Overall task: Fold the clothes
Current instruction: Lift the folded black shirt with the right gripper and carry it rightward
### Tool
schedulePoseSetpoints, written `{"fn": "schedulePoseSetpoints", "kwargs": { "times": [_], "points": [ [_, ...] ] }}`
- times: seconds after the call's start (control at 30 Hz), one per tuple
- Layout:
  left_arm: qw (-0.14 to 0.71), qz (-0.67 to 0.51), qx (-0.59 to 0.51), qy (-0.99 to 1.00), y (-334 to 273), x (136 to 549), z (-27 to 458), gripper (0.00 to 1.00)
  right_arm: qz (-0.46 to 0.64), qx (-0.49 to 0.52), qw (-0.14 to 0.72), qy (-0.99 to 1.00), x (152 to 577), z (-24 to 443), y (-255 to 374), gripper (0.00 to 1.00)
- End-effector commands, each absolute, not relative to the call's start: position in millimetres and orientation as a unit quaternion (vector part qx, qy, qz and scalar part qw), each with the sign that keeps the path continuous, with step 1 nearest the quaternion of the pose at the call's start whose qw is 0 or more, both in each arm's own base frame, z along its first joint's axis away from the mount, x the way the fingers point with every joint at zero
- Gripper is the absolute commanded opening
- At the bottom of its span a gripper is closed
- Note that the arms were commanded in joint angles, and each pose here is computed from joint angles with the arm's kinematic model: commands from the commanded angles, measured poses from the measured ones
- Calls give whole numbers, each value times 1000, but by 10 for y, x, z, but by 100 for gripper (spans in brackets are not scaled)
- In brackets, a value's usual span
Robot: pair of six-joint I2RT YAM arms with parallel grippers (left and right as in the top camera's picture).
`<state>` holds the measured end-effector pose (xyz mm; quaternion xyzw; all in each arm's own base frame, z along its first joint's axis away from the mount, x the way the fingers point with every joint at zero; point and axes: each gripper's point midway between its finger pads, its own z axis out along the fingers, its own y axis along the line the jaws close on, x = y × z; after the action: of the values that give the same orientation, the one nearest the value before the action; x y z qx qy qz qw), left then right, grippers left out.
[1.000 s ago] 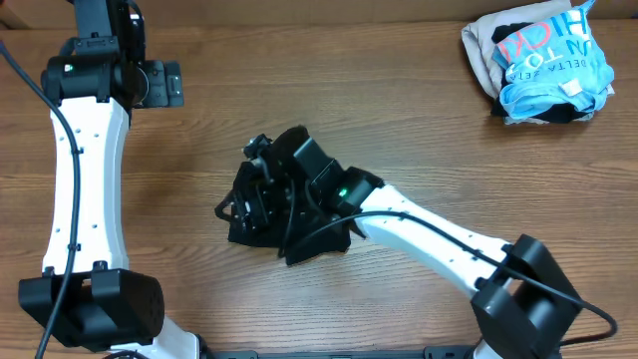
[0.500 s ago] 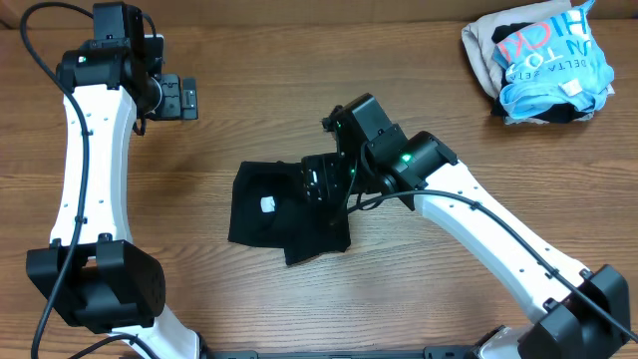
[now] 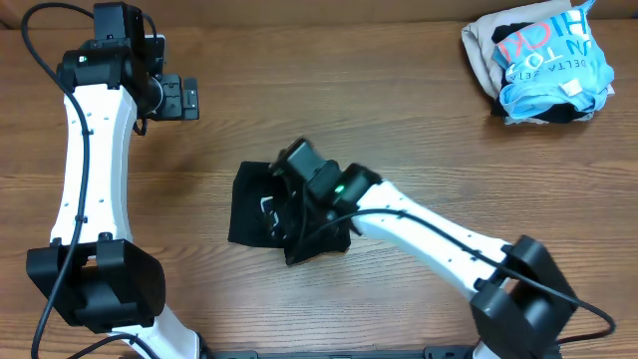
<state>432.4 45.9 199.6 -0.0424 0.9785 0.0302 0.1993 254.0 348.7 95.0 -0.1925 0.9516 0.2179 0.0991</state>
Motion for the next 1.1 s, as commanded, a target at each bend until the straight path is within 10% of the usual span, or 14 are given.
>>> {"fn": "schedulePoseSetpoints", "kwargs": {
  "times": [0.0, 0.3, 0.67, 1.0, 1.07],
  "points": [
    [204, 28, -33, 978, 456, 4366, 2030, 100, 189, -158, 115, 962, 2608, 846, 3456, 82],
    [204, 29, -33, 978, 457, 4363, 2029, 100, 152, -119, 120, 974, 2722, 533, 3442, 67],
    [203, 30, -33, 978, 463, 4360, 2028, 100, 154, -121, 125, 973, 2801, 788, 3543, 4],
    [207, 30, -33, 977, 464, 4379, 2037, 100, 230, -160, 166, 946, 2933, 1460, 3978, 4],
    [201, 30, -33, 978, 462, 4353, 2025, 100, 217, -151, 155, 952, 2952, 1413, 3871, 23]
  ]
}}
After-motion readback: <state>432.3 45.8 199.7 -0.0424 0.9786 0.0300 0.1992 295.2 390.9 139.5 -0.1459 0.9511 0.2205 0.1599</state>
